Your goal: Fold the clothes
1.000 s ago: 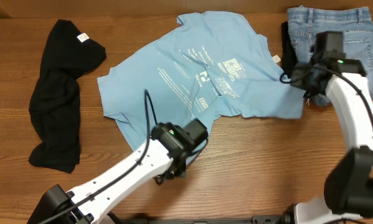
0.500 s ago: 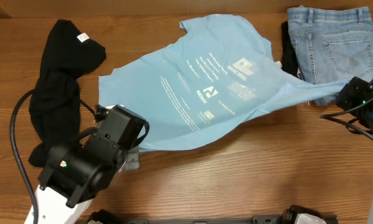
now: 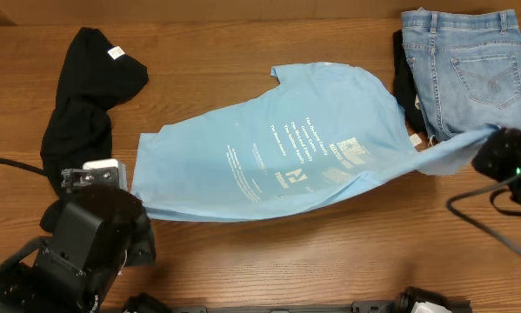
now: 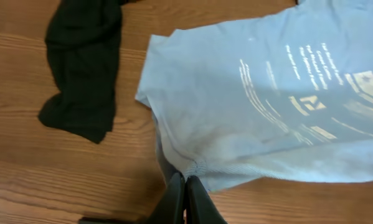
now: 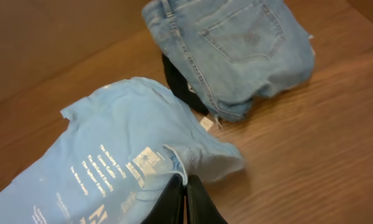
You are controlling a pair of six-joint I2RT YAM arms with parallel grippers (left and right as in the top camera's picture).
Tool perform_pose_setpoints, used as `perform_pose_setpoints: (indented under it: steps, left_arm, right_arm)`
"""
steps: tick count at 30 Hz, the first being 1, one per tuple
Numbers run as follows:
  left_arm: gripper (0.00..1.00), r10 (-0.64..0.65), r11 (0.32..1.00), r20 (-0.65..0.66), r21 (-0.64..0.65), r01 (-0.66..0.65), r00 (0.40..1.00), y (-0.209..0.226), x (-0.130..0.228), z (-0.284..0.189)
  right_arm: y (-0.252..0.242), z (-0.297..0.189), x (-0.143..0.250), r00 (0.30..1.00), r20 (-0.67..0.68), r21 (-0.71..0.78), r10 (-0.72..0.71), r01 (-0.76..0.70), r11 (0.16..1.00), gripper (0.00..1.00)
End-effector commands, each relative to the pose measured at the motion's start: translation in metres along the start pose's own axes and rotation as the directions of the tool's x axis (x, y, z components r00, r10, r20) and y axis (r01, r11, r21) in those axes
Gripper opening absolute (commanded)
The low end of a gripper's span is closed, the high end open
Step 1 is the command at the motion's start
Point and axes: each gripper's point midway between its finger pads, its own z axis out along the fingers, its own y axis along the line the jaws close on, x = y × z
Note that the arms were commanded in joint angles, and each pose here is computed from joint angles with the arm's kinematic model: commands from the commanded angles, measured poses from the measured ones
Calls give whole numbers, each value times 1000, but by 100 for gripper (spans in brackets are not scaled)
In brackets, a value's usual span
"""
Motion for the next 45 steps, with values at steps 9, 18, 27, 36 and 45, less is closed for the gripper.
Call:
perform_pose_setpoints:
  steps: [9, 18, 27, 36, 45]
  left_arm:
    - [4, -189, 936, -94, -319, 151, 977, 34, 46, 64]
    - [4, -246, 890, -118, -420, 176, 962, 39, 69, 100]
    - [4, -236, 882, -160, -450, 142, 958, 26, 76, 137]
    - [4, -297, 841, -243, -524, 132, 924, 31, 94, 169]
    - [46, -407, 778, -208, -589, 218, 889, 50, 90, 189]
  right_arm:
    - [18, 103, 19, 944, -318, -141, -83, 39, 989, 4]
    - [32, 158, 48, 873, -465, -166, -149, 79, 983, 4]
    - [32, 192, 66, 828, -541, -167, -149, 67, 984, 4]
    - [49, 211, 81, 822, -532, -209, -203, 105, 972, 4]
    - [51, 215, 77, 833, -513, -213, -206, 109, 971, 50]
